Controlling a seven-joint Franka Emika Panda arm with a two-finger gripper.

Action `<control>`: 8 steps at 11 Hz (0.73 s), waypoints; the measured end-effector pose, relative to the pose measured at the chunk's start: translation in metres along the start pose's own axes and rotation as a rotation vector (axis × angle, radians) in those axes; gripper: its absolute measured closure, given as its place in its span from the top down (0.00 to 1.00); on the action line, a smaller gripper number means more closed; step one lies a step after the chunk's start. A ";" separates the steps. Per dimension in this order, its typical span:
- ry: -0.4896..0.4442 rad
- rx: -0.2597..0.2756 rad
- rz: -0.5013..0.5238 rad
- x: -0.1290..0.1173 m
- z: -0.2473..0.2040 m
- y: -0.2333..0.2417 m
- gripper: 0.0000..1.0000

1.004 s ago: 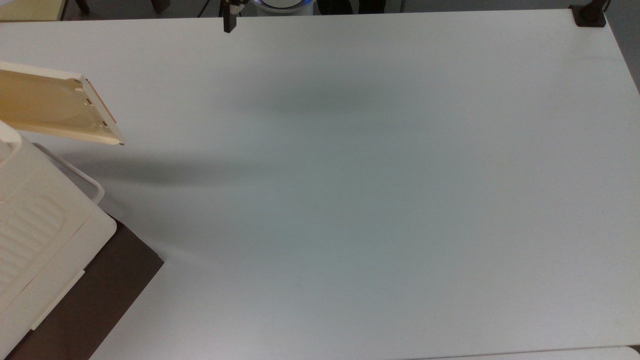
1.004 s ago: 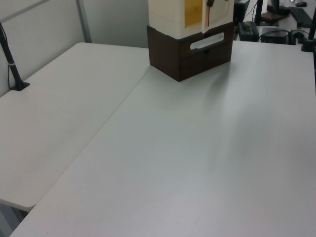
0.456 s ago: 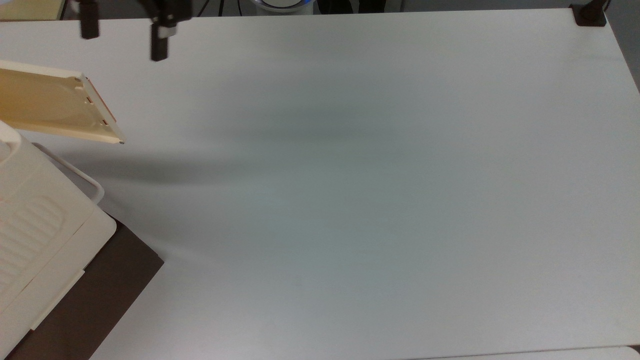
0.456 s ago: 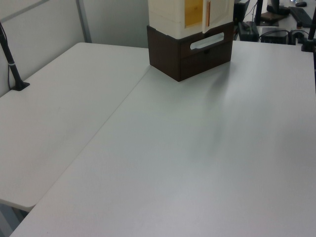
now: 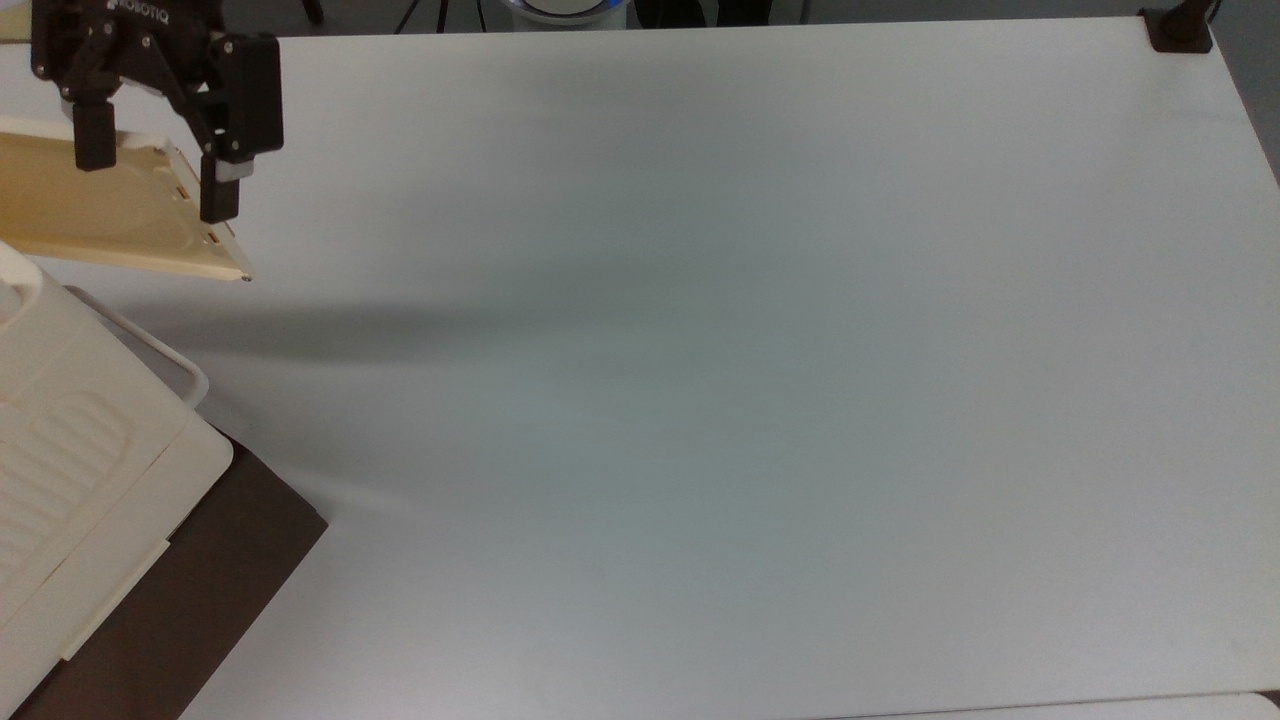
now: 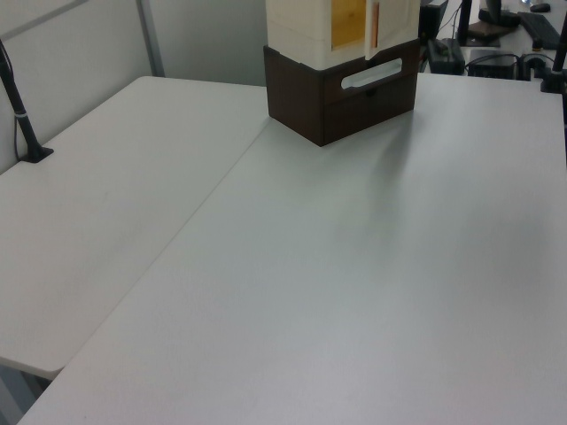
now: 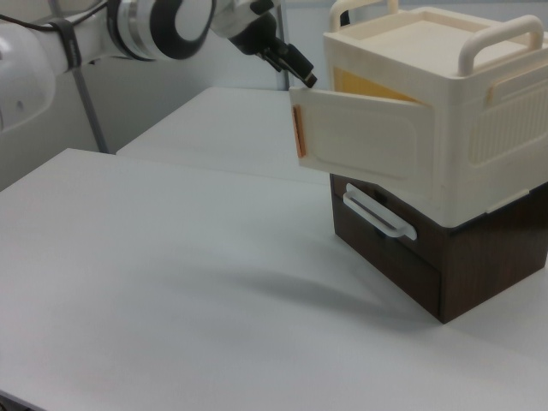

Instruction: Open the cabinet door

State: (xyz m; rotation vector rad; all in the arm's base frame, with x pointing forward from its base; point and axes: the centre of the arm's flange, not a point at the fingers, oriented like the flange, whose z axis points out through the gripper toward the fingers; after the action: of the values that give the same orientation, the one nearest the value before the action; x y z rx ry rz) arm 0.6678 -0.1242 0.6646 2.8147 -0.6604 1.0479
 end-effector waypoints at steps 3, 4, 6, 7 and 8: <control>-0.006 -0.009 -0.007 -0.001 0.013 0.006 1.00; -0.012 -0.012 -0.027 -0.001 0.013 0.008 1.00; -0.094 -0.039 -0.097 -0.007 0.016 0.017 1.00; -0.159 -0.055 -0.145 -0.012 0.014 0.025 1.00; -0.231 -0.071 -0.198 -0.017 0.008 0.037 1.00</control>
State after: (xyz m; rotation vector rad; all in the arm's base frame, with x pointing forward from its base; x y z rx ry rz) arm 0.6460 -0.1529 0.6443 2.8897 -0.4128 0.6610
